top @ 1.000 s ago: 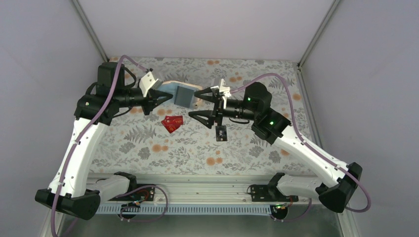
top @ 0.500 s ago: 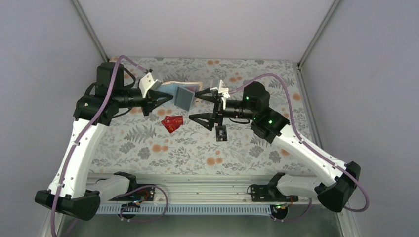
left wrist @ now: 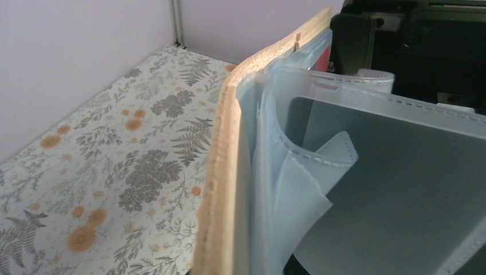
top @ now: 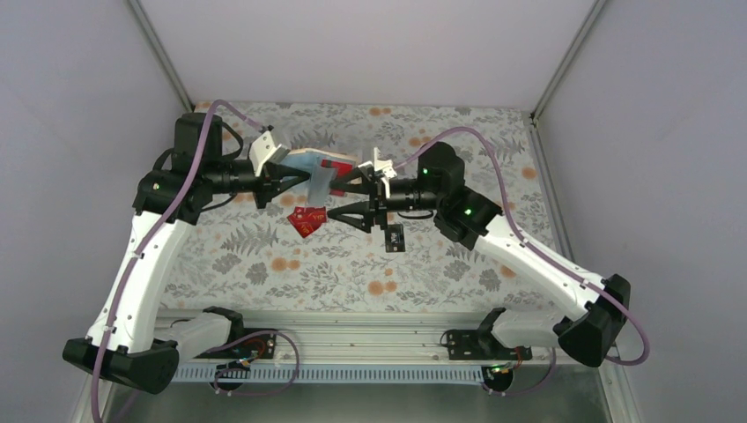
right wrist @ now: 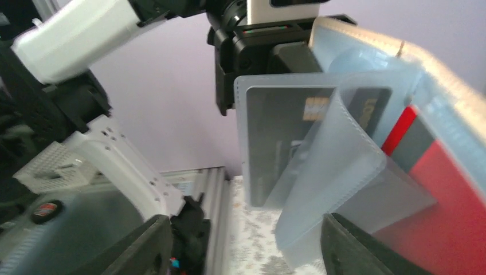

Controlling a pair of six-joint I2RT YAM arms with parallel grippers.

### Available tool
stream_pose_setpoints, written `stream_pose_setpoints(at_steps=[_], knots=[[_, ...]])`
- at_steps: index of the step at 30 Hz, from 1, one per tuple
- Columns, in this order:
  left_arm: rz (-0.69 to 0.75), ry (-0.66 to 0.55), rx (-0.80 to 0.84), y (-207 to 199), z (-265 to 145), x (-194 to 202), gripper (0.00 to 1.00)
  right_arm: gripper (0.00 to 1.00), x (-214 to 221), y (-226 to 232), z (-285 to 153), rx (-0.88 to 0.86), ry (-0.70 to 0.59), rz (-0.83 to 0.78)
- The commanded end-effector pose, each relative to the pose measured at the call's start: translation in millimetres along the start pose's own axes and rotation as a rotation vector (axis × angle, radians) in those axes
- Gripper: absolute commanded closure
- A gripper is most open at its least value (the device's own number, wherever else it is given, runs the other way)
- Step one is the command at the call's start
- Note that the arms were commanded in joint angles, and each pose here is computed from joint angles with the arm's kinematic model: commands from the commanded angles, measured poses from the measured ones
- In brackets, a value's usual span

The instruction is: Take the credit cards out of the card holder

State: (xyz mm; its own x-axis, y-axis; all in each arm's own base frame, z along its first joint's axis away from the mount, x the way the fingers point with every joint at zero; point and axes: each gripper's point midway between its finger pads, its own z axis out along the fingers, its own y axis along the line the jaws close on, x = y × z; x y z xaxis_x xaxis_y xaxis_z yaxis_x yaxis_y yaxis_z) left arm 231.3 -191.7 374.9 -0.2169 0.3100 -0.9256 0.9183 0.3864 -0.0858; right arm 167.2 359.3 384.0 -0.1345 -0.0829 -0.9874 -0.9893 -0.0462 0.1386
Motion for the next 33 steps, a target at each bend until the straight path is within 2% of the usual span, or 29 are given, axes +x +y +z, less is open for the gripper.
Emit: stream_pose_setpoints(at_steps=[1, 3, 6, 12, 19, 22, 33], knots=[[0.011, -0.024, 0.017, -5, -2, -5, 0.98, 0.41, -28, -24, -2, 0.173, -0.058, 0.015], [0.007, -0.022, 0.013, -3, -2, -4, 0.98, 0.47, -30, -48, -6, 0.307, -0.069, 0.096], [-0.002, -0.015, -0.003, 1, 0, -2, 0.98, 0.49, -28, -76, -6, 0.432, -0.071, 0.215], [-0.012, -0.008, -0.020, 4, 0, 0, 0.98, 0.58, -11, -97, 2, 0.531, -0.054, 0.362], [-0.027, 0.012, -0.096, 18, 1, 4, 0.98, 0.49, -13, -93, -13, 0.680, -0.079, 0.350], [-0.035, 0.019, -0.117, 23, 1, 5, 0.98, 0.49, -9, -94, -21, 0.751, -0.073, 0.338], [-0.040, 0.025, -0.126, 26, 2, 6, 0.98, 0.58, -6, -60, 7, 0.756, 0.016, 0.309]])
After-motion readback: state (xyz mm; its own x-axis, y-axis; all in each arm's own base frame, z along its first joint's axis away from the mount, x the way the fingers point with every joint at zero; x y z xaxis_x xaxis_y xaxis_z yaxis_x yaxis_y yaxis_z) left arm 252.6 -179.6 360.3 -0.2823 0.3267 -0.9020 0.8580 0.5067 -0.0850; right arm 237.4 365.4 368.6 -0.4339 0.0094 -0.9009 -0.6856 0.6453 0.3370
